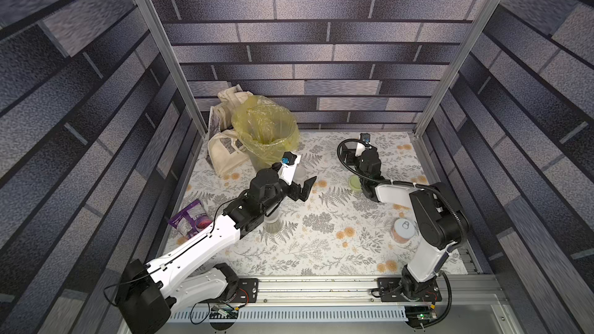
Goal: Empty moldy mung beans from jars
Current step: Place the jar at the center of the board, then pick up the jar from the center of the board.
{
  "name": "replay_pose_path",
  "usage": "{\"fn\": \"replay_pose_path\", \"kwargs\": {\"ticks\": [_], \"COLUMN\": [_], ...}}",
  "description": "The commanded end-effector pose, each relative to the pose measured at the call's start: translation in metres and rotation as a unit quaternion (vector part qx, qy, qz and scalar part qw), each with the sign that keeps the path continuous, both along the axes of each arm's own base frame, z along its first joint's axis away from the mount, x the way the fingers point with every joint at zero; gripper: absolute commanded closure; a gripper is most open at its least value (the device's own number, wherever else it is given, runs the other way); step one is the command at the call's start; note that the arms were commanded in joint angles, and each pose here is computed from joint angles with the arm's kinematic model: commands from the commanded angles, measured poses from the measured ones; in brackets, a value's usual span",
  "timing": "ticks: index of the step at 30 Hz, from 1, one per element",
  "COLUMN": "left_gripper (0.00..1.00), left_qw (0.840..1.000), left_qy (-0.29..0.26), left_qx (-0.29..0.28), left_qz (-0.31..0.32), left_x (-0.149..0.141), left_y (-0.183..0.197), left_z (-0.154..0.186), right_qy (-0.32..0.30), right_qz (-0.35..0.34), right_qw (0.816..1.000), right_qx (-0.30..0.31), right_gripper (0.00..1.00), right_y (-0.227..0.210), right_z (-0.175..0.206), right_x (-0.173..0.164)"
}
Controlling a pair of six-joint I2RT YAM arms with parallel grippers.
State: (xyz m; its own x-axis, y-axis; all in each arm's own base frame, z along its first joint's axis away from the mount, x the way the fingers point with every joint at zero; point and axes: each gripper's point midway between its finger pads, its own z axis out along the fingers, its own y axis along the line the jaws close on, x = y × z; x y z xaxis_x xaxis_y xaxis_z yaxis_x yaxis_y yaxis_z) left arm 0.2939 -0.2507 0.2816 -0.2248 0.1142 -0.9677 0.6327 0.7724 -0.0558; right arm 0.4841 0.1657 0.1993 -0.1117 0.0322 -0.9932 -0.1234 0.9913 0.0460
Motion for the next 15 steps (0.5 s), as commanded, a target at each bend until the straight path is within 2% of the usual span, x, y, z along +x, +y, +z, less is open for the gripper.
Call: {"fn": "replay_pose_path", "kwargs": {"ticks": [1,8,15], "left_gripper": [0.00,0.00,0.00], "left_qw": [0.999,0.994,0.994], "left_qy": [0.027,0.072,0.091], "left_qx": [0.025,0.047,0.028], "left_qz": [0.037,0.068,0.057], "left_x": [0.011,0.037,0.047], "left_y": [0.011,0.014,0.006], "left_z": [-0.012,-0.034,-0.040], "right_qy": [-0.043,-0.058,-0.074], "right_qz": [0.014,0.078,0.129], "right_qw": [0.999,0.995,0.987], "right_qx": [-0.012,0.015,0.062], "right_gripper": [0.00,0.00,0.05], "right_y": [0.017,0.046,0.051], "right_z": [0.031,0.062,0.082], "right_x": [-0.020,-0.061,-0.119]}}
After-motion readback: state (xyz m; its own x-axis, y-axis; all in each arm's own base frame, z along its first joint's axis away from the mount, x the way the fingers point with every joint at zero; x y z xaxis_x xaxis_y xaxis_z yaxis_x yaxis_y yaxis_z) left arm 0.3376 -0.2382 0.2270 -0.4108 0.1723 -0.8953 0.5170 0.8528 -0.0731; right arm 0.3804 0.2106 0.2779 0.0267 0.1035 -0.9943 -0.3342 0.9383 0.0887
